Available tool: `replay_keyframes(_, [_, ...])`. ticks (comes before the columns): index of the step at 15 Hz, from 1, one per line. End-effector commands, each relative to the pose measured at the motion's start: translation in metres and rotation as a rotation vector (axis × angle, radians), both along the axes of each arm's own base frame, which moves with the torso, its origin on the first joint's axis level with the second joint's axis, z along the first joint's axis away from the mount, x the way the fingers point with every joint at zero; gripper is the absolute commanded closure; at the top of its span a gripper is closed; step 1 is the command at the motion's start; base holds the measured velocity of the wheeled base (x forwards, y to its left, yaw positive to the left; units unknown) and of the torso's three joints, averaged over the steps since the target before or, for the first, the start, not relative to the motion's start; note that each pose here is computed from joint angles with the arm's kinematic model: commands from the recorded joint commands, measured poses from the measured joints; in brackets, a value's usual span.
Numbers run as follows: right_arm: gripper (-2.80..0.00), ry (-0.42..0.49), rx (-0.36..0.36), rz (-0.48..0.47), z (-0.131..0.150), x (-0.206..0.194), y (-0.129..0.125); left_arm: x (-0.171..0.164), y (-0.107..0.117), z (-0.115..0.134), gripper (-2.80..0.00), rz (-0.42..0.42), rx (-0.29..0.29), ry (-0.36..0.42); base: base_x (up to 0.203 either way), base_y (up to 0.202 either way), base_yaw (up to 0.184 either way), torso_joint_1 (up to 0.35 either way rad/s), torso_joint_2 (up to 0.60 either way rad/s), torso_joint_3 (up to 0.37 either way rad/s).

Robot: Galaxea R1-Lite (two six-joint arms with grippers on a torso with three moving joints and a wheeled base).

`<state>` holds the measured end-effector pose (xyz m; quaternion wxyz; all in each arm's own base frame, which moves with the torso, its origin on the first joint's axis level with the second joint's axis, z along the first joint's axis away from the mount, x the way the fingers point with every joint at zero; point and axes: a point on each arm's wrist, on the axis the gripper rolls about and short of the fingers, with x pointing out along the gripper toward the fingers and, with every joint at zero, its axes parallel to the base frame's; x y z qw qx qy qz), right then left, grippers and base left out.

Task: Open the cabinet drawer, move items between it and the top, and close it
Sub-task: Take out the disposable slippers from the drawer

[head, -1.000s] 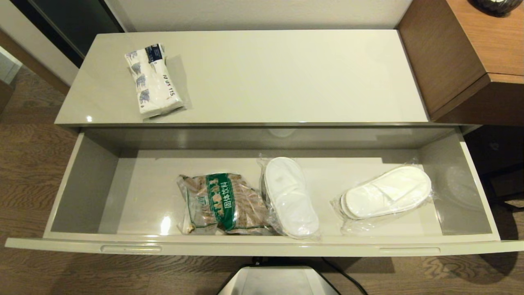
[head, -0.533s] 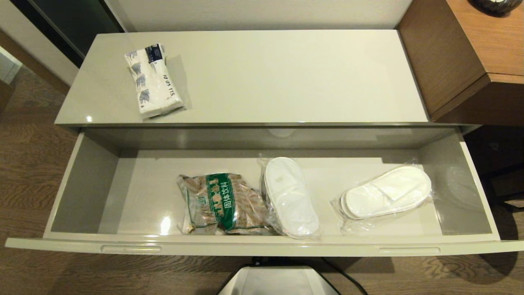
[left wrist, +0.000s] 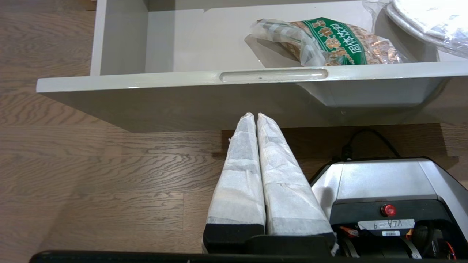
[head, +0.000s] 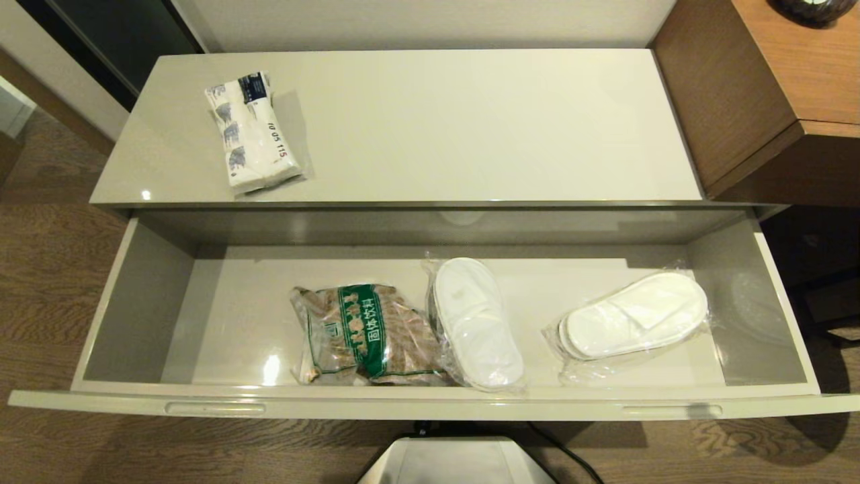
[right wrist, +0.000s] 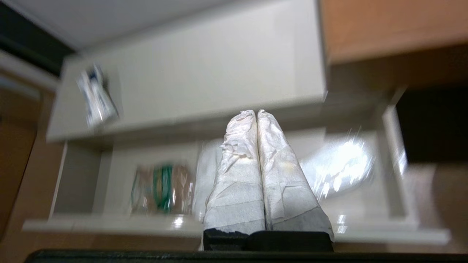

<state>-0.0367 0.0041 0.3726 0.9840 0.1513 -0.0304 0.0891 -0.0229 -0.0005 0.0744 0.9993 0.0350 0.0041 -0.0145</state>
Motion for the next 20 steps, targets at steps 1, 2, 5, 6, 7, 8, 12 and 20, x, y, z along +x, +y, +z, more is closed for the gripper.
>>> replay_keyframes(1, [0.00, 0.380, 0.025, 0.056, -0.006, 0.125, 0.002, 0.000, 0.000, 0.000, 0.00, 0.001, 0.000, 0.002, 0.000, 0.000, 0.000, 0.000, 0.00, 0.000])
replay_keyframes(2, [0.00, 0.487, 0.037, 0.083, -0.017, 0.161, 0.005, 0.000, 0.000, 0.000, 0.00, 0.001, 0.000, 0.003, 0.000, 0.000, 0.000, 0.000, 0.00, 0.000])
replay_keyframes(5, [0.00, 0.680, 0.020, 0.174, -0.054, 0.253, 0.032, 0.000, 0.000, 0.000, 0.00, 0.001, 0.000, 0.003, 0.000, 0.000, 0.000, 0.000, 0.00, 0.000])
replay_keyframes(6, [0.00, 0.732, -0.006, 0.217, -0.070, 0.275, 0.051, 0.000, 0.000, 0.000, 0.00, 0.001, 0.000, 0.003, 0.000, 0.000, 0.000, 0.000, 0.00, 0.000])
replay_keyframes(7, [0.00, 0.772, -0.039, 0.275, -0.083, 0.287, 0.074, 0.000, 0.000, 0.000, 0.00, 0.001, 0.000, 0.002, 0.000, 0.000, 0.000, 0.000, 0.00, 0.000])
replay_keyframes(8, [0.00, 0.824, -0.073, 0.328, -0.099, 0.292, 0.095, 0.000, 0.000, 0.000, 0.00, 0.001, 0.000, 0.003, 0.000, 0.000, 0.000, 0.000, 0.00, 0.000])
replay_keyframes(12, [0.00, 0.901, -0.134, 0.378, -0.165, 0.322, 0.134, 0.000, 0.000, 0.000, 0.00, 0.001, 0.000, 0.003, 0.000, 0.000, 0.000, 0.000, 0.00, 0.000])
replay_keyframes(20, [-2.80, 0.678, -0.175, 0.365, -0.198, 0.343, 0.196, 0.000, 0.000, 0.000, 0.00, 0.001, 0.000, 0.002, 0.000, 0.000, 0.000, 0.000, 0.00, 0.000])
